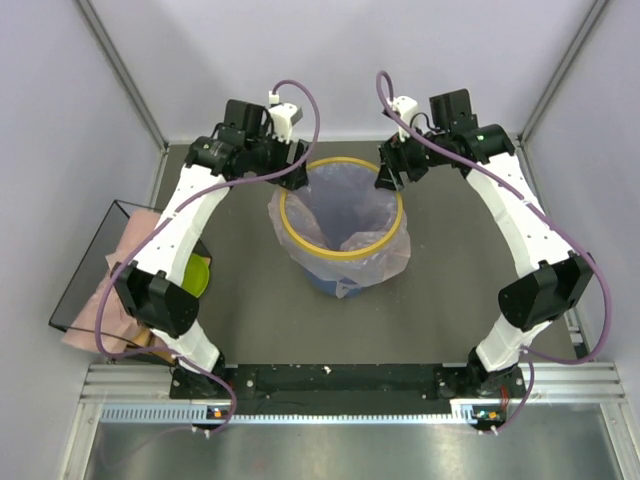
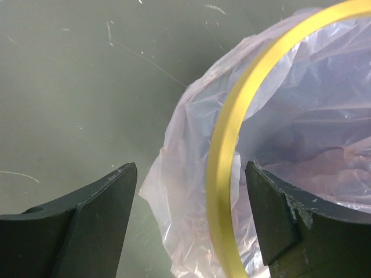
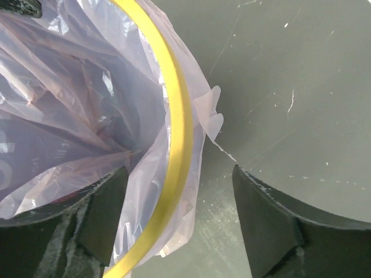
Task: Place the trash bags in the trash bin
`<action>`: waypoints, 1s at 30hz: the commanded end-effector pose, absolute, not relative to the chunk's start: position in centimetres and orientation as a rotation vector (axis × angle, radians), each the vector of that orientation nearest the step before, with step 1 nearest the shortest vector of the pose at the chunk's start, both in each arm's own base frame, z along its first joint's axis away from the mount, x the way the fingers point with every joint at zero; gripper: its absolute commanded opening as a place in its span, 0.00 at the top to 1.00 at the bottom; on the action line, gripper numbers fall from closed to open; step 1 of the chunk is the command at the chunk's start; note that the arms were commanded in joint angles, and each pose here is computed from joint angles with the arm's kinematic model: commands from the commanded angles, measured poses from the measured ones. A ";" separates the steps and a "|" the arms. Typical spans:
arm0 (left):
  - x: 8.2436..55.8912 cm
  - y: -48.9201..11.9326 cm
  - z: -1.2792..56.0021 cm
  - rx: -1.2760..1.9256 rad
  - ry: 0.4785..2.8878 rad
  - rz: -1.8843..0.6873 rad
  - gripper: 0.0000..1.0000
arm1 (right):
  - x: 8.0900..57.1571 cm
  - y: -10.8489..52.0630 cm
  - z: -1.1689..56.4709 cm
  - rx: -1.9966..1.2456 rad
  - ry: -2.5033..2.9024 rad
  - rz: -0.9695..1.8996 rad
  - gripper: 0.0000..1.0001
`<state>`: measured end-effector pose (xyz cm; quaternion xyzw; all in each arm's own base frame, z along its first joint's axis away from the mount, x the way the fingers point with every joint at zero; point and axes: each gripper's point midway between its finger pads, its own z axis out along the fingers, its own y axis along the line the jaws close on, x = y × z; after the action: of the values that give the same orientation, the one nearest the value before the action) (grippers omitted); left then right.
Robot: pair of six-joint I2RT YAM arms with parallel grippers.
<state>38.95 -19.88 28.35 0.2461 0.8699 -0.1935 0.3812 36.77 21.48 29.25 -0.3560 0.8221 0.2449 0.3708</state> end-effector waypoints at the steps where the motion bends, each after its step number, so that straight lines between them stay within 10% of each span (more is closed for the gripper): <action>1: 39.6 -18.3 36.1 0.547 1.988 -0.486 0.16 | 35.6 21.4 34.4 -0.891 1.988 0.656 0.23; 5: 39.6 -17.0 40.3 0.513 1.856 -0.554 0.09 | 35.6 20.4 38.9 -0.831 1.892 0.680 0.17; 10: 32.5 -21.2 44.9 0.804 1.622 -0.975 0.37 | 31.3 22.0 41.8 -0.843 1.845 0.977 0.17; 17: 24.9 -23.9 41.9 0.761 1.689 -1.635 0.49 | 25.5 24.2 40.1 -0.842 1.941 1.496 0.23; 30: 26.2 -23.5 29.3 0.550 2.097 -1.579 0.52 | 26.3 24.0 30.0 -0.744 2.231 1.526 0.27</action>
<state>26.46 -23.95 32.55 0.1998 0.7371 -0.5989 0.2411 25.96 24.03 32.01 -0.2546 0.7733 0.5537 0.1749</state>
